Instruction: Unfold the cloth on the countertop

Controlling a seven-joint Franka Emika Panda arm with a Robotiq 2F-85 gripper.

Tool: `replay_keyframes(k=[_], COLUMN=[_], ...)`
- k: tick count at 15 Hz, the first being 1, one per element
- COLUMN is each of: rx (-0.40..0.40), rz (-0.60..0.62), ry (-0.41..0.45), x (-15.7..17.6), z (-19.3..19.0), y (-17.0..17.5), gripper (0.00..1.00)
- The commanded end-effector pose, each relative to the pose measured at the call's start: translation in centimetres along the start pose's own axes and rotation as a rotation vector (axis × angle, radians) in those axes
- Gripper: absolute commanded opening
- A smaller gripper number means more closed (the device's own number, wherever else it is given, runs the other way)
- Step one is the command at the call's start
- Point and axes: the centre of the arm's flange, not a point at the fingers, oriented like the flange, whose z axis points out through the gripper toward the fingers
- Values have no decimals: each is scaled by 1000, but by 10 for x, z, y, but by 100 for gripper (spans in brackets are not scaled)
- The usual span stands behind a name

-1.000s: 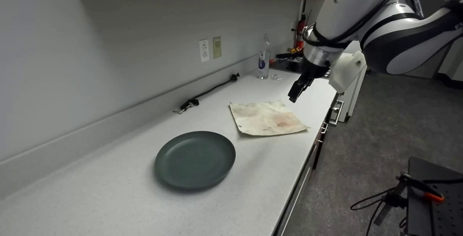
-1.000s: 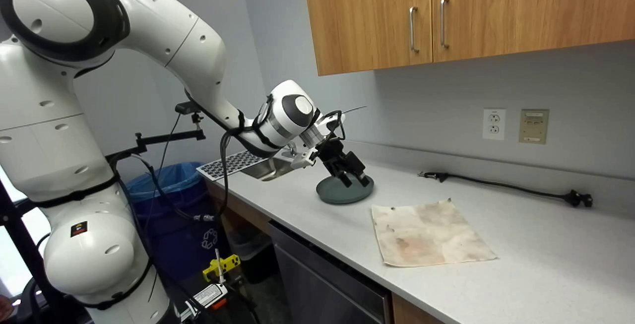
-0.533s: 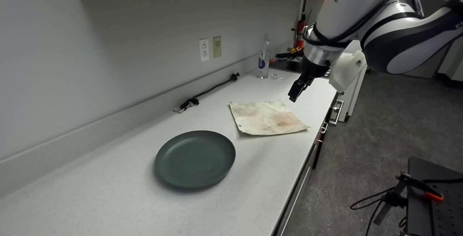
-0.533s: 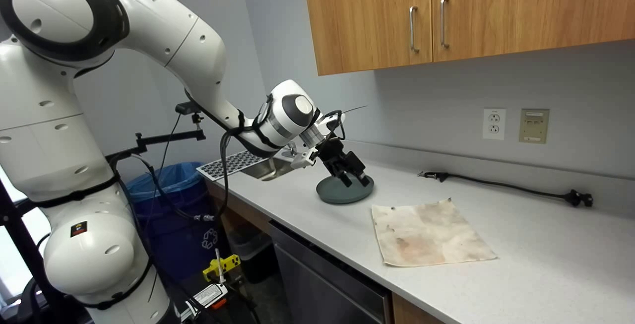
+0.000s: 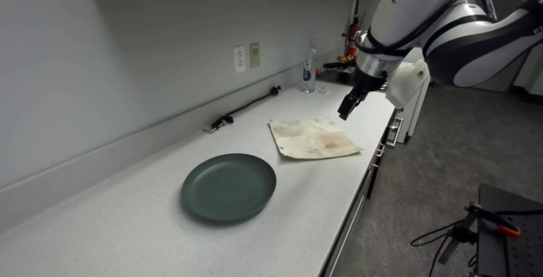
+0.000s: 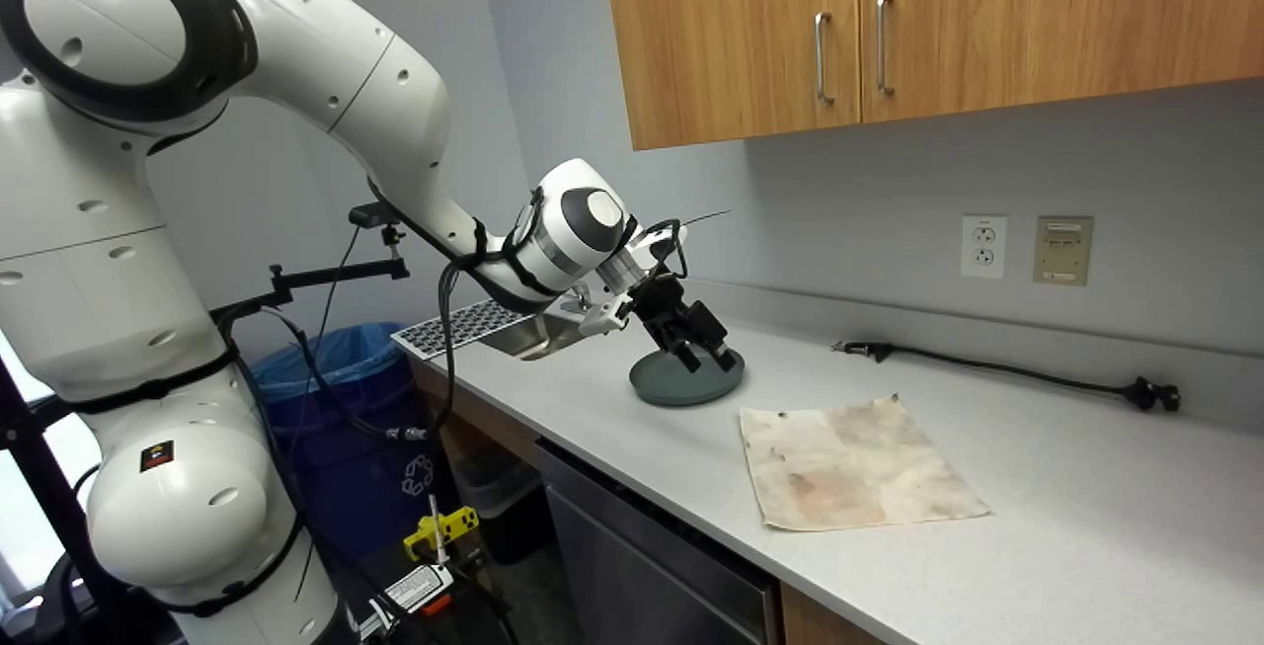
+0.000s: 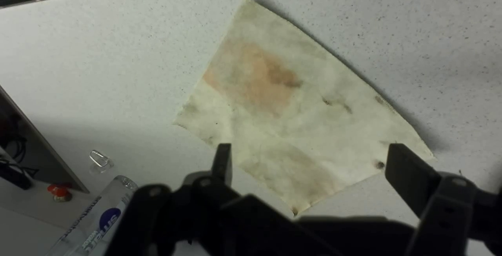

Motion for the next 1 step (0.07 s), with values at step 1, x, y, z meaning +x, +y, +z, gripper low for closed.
replay_keyframes(k=[1], rx=[0], rz=[0], ry=[0], x=[0], z=[0], y=[0], gripper=[100])
